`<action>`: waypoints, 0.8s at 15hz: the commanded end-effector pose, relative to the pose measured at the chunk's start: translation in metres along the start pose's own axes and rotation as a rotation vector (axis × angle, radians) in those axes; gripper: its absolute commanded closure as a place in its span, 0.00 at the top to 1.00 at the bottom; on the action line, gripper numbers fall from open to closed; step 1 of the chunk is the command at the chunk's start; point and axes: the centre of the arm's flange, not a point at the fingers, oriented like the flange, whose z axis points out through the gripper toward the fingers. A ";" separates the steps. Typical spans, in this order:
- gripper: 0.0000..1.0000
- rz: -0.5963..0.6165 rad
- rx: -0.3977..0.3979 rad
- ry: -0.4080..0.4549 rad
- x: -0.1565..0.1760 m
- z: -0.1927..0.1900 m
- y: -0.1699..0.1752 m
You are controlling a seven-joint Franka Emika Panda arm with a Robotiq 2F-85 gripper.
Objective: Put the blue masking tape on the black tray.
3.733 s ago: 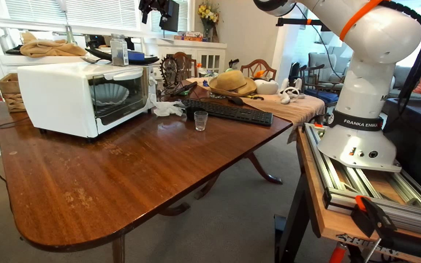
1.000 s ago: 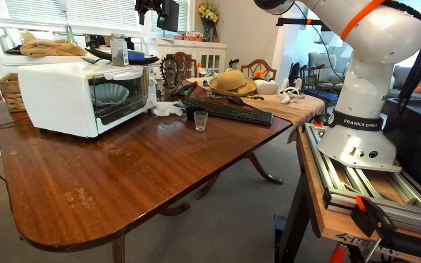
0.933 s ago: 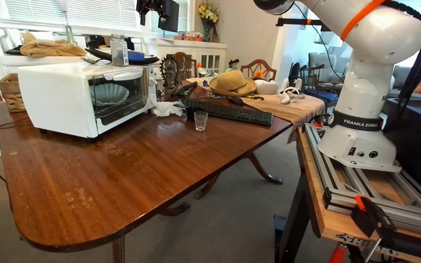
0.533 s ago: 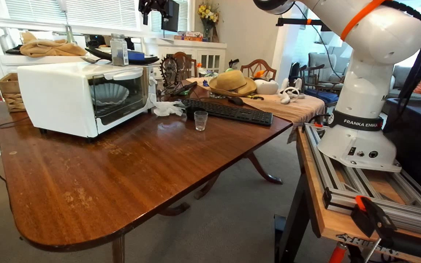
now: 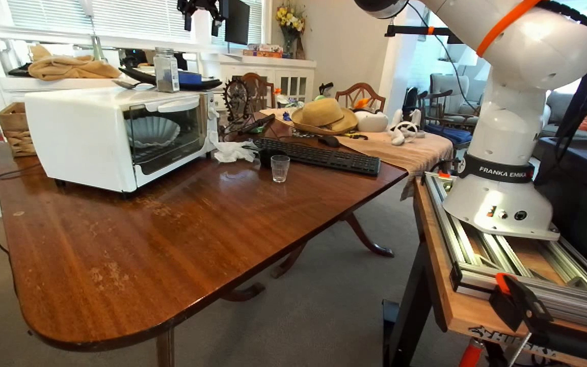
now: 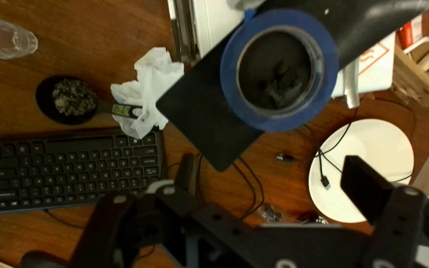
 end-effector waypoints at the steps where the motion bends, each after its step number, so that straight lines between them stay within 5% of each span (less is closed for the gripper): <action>1: 1.00 0.050 -0.031 -0.022 -0.066 0.007 0.059; 6: 1.00 0.173 -0.039 -0.014 -0.144 -0.005 0.079; 12: 1.00 0.022 -0.116 0.139 -0.183 -0.005 0.111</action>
